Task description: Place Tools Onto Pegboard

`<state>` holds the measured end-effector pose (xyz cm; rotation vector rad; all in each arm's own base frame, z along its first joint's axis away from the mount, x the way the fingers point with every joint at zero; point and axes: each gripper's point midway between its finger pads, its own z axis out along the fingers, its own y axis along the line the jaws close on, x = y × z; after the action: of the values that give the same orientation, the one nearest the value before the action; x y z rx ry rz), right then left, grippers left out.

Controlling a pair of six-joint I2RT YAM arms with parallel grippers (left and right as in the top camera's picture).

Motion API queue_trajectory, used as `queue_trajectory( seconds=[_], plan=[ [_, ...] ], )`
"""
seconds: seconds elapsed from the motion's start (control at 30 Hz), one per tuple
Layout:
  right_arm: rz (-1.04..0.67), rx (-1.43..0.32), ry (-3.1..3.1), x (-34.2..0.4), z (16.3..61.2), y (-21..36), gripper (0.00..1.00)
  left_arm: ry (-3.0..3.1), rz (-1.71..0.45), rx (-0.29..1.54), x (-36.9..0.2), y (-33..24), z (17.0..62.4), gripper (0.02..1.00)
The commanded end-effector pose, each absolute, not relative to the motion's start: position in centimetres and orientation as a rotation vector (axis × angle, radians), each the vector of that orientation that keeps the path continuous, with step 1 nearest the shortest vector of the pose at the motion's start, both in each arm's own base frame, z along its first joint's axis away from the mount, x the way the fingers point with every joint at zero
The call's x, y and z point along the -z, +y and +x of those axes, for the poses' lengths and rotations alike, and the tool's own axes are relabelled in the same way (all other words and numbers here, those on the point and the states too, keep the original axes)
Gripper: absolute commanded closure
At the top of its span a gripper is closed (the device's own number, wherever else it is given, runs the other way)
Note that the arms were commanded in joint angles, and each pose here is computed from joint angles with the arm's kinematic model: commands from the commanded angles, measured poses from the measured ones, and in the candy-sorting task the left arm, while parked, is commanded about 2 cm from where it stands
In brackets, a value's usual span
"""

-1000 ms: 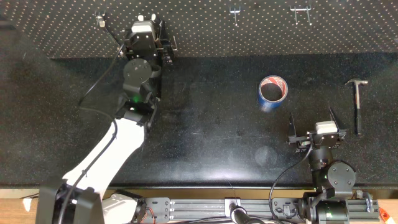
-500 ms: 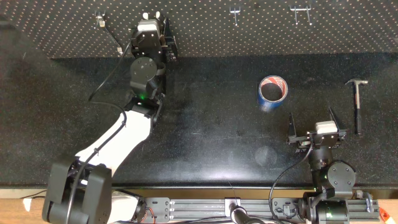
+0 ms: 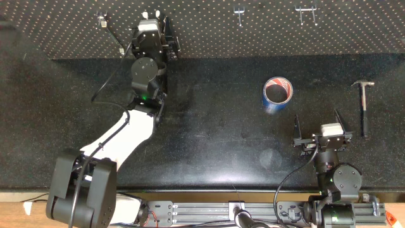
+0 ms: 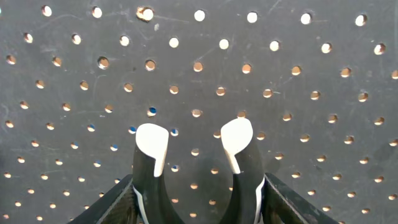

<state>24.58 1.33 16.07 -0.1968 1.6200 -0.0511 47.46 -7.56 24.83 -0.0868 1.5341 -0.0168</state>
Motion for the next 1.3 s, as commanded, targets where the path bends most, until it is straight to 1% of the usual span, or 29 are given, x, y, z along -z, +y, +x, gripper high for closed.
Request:
queue_trajectory(
  seconds=[0.03,0.5,0.57,0.6,0.63,0.67,0.7,0.73,0.8,0.9,1.0,1.1,1.23,1.27,1.3],
  plan=[
    [-0.219,0.046,1.616,-16.0,24.5,1.7,0.023,1.536,-0.085,-0.007,-24.4,-7.2,47.9,0.991],
    [-0.219,0.046,1.616,-16.0,24.5,1.7,0.023,1.583,-0.013,0.056,-23.0,-8.8,48.1,0.993],
    [-0.219,0.046,1.616,-16.0,24.5,1.7,0.023,1.593,-0.012,0.054,-22.7,-8.8,48.1,0.972],
    [-0.219,0.046,1.616,-16.0,24.5,1.7,0.023,1.593,-0.012,0.054,-22.7,-8.8,48.1,0.93],
    [-0.219,0.046,1.616,-16.0,24.5,1.7,0.023,1.593,-0.012,0.054,-22.7,-8.8,48.1,0.849],
    [-0.219,0.046,1.616,-16.0,24.5,1.7,0.023,1.593,-0.011,0.053,-22.7,-8.8,48.1,0.667],
    [-0.219,0.046,1.616,-16.0,24.5,1.7,0.023,1.593,-0.011,0.053,-22.7,-8.8,48.1,0.614],
    [-0.219,0.046,1.616,-16.0,24.5,1.7,0.023,1.593,-0.011,0.053,-22.7,-8.8,48.1,0.581],
    [-0.219,0.046,1.616,-16.0,24.5,1.7,0.023,1.6,-0.01,0.052,-22.5,-8.8,48.1,0.45],
    [-0.219,0.046,1.616,-16.0,24.5,1.7,0.023,1.615,-0.008,0.049,-22.2,-8.8,48.1,0.375],
    [-0.219,0.046,1.616,-16.0,24.5,1.7,0.023,1.619,-0.006,0.049,-22.1,-8.8,48.1,0.27],
    [-0.219,0.046,1.616,-16.0,24.5,1.7,0.023,1.619,-0.005,0.052,-22.1,-8.8,48.1,0.215],
    [-0.219,0.046,1.616,-16.0,24.5,1.7,0.023,1.613,-0.005,0.053,-22.4,-8.8,48.0,0.058],
    [-0.219,0.046,1.616,-16.0,24.5,1.7,0.023,1.608,-0.006,0.054,-22.7,-8.8,47.9,0.031],
    [-0.219,0.046,1.616,-16.0,24.5,1.7,0.023,1.605,-0.007,0.055,-23.1,-8.7,47.8,0.025]
  ],
)
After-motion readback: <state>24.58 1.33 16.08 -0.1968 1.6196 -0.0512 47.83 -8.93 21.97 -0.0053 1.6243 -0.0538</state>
